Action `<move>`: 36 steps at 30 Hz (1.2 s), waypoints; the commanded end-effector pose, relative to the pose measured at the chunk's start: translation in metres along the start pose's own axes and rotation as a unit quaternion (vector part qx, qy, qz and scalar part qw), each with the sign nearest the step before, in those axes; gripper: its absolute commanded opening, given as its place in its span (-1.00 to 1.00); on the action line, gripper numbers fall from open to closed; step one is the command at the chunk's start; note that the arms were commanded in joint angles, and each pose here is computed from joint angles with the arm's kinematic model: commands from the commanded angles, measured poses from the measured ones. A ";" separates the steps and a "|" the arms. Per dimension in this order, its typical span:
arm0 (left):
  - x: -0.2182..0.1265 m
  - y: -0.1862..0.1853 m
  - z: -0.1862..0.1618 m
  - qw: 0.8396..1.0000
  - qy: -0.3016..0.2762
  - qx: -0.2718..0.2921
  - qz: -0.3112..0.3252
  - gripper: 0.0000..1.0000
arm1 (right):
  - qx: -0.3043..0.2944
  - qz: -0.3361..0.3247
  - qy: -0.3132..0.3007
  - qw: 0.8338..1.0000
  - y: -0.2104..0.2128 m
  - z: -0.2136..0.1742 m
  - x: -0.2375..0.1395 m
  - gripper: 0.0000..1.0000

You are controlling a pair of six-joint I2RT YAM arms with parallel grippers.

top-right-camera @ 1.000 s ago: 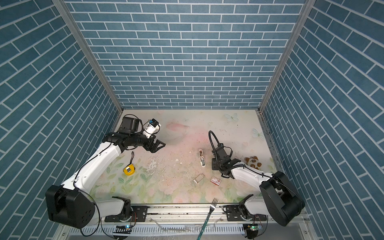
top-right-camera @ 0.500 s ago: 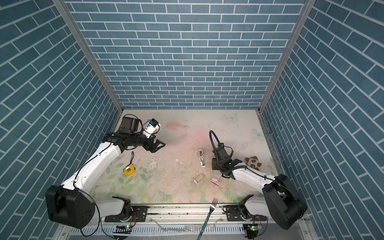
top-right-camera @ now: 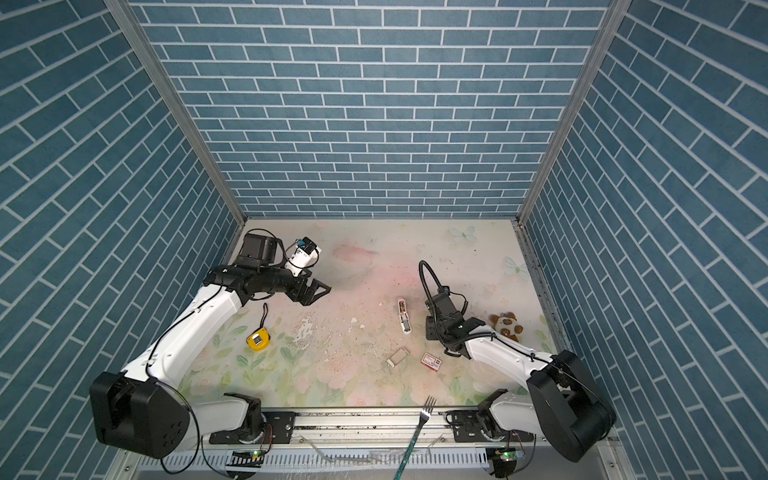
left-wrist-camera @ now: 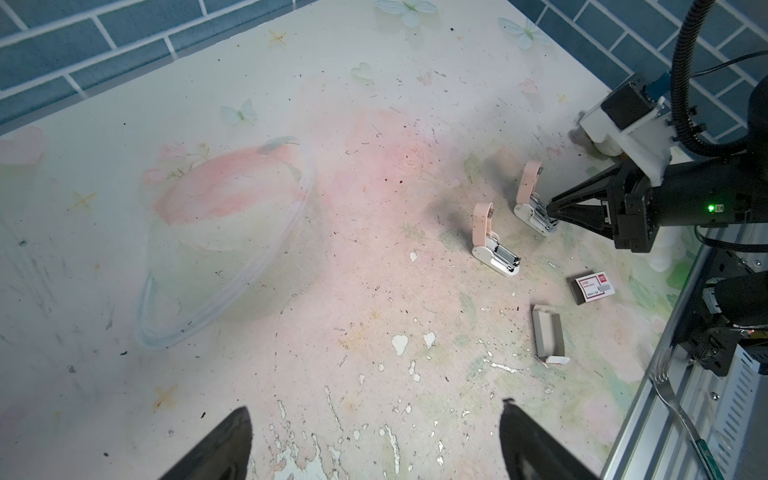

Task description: Load the staples into the stapler

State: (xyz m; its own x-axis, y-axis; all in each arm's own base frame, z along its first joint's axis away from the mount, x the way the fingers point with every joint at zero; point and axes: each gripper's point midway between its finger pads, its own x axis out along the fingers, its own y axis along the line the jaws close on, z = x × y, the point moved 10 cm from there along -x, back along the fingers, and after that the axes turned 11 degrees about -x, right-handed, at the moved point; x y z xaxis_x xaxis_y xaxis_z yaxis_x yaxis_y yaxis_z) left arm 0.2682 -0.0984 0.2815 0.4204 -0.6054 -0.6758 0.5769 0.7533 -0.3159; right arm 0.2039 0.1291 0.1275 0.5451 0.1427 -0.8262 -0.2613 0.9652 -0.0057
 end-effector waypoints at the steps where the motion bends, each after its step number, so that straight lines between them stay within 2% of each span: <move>1: -0.004 0.000 -0.002 1.000 -0.006 -0.004 -0.001 0.88 | -0.008 -0.019 -0.001 1.000 -0.002 0.008 0.000 -0.82; 23: -0.004 0.000 -0.003 1.000 -0.009 -0.005 -0.003 0.88 | 0.004 0.018 0.008 1.000 0.003 0.001 0.002 -0.82; 36: -0.004 -0.001 -0.004 1.000 -0.011 -0.004 -0.004 0.88 | 0.009 0.010 -0.028 1.000 0.002 0.013 -0.006 -0.81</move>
State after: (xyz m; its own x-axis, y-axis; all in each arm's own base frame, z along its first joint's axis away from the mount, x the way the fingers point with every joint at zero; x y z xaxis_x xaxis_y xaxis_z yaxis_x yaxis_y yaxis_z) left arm 0.2669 -0.0978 0.2811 0.4243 -0.6091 -0.6701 0.5767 0.7523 -0.3186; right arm 0.2050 0.1317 0.1329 0.5544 0.1809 -0.8123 -0.2734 0.9615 0.0276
